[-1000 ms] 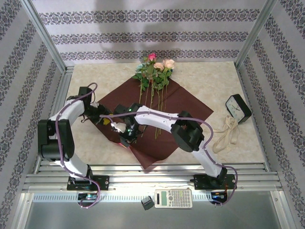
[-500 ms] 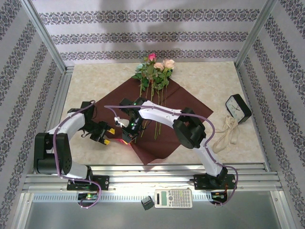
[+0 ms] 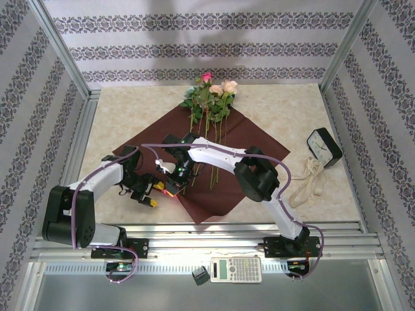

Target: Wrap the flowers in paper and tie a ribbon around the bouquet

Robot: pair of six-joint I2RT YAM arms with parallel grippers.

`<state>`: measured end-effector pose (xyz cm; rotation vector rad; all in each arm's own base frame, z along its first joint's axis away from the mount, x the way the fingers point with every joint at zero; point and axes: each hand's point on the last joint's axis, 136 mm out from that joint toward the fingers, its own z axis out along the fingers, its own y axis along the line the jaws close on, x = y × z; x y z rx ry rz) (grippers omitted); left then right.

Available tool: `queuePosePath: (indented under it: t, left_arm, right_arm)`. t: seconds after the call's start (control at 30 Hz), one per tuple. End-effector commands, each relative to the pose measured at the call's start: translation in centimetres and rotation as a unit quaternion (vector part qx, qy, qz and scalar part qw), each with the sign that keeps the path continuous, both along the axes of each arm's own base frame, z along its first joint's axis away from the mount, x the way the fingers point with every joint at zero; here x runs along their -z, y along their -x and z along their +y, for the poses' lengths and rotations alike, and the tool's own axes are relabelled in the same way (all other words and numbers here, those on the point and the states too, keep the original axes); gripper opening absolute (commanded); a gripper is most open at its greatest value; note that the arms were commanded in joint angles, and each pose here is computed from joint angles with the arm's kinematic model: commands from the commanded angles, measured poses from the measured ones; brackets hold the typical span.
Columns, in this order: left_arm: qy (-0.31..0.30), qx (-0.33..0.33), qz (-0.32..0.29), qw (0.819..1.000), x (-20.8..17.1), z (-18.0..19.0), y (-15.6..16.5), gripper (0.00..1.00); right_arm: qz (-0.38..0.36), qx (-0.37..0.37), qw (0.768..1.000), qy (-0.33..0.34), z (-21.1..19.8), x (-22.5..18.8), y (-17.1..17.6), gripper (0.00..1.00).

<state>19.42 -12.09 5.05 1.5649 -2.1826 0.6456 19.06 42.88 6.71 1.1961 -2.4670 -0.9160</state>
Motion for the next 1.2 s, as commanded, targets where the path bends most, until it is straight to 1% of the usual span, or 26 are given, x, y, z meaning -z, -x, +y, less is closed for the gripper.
queuePosePath:
  t: [0.0, 0.1, 0.17, 0.33, 0.47, 0.53, 0.6, 0.67, 0.77, 0.83, 0.93, 1.07, 1.17]
  left_arm:
    - [0.004, -0.047, 0.001, 0.999, 0.4, -0.5, -1.6, 0.56]
    - [0.010, -0.075, -0.007, 0.997, 0.5, -0.8, -2.7, 0.56]
    - [0.014, -0.080, -0.007, 0.997, 0.5, -1.1, -3.0, 0.55]
    - [0.020, -0.081, -0.003, 0.996, 0.6, -2.0, -2.8, 0.49]
    - [0.022, -0.086, 0.001, 0.996, 1.0, -2.3, -2.6, 0.40]
    - [0.025, -0.087, 0.002, 0.996, 1.1, -2.4, -2.7, 0.36]
    - [0.024, -0.088, 0.001, 0.996, 1.0, -2.4, -2.8, 0.30]
    - [0.023, -0.091, 0.003, 0.996, 1.1, -2.4, -2.7, 0.22]
    - [0.027, -0.100, 0.006, 0.995, 1.3, -2.4, -2.7, 0.06]
    - [0.028, -0.106, 0.009, 0.994, 1.5, -2.5, -2.7, 0.00]
    - [0.035, -0.121, 0.011, 0.992, 1.8, -2.6, -3.1, 0.00]
    - [0.044, -0.151, 0.014, 0.987, 2.4, -2.8, -4.0, 0.00]
    - [0.047, -0.161, 0.018, 0.986, 2.6, -2.9, -4.4, 0.00]
  right_arm:
    - [0.007, -0.006, 1.000, -0.019, 0.5, -0.3, 0.1, 0.09]
    - [0.006, -0.006, 1.000, -0.019, 0.5, -0.3, 0.3, 0.09]
    - [0.007, -0.006, 1.000, -0.019, 0.4, -0.2, 0.3, 0.09]
    - [0.001, -0.005, 1.000, -0.019, 0.3, -0.3, 0.2, 0.09]
    - [-0.006, -0.004, 1.000, -0.020, 0.2, -0.3, 0.2, 0.11]
    - [-0.011, -0.005, 1.000, -0.020, 0.1, -0.4, 0.2, 0.15]
    - [-0.021, -0.006, 1.000, -0.019, -0.2, -0.4, 0.0, 0.24]
    - [-0.035, -0.006, 0.999, -0.017, -0.5, -0.6, -0.2, 0.33]
    - [-0.064, 0.000, 0.998, -0.019, -1.3, -1.3, -0.9, 0.44]
    - [-0.083, 0.009, 0.996, -0.029, -2.1, -2.1, -1.5, 0.50]
    - [-0.106, 0.024, 0.993, -0.046, -3.2, -3.4, -2.4, 0.57]
    - [-0.123, 0.049, 0.989, -0.064, -5.0, -4.7, -3.6, 0.62]
    - [-0.133, 0.067, 0.986, -0.078, -6.3, -5.5, -4.3, 0.64]
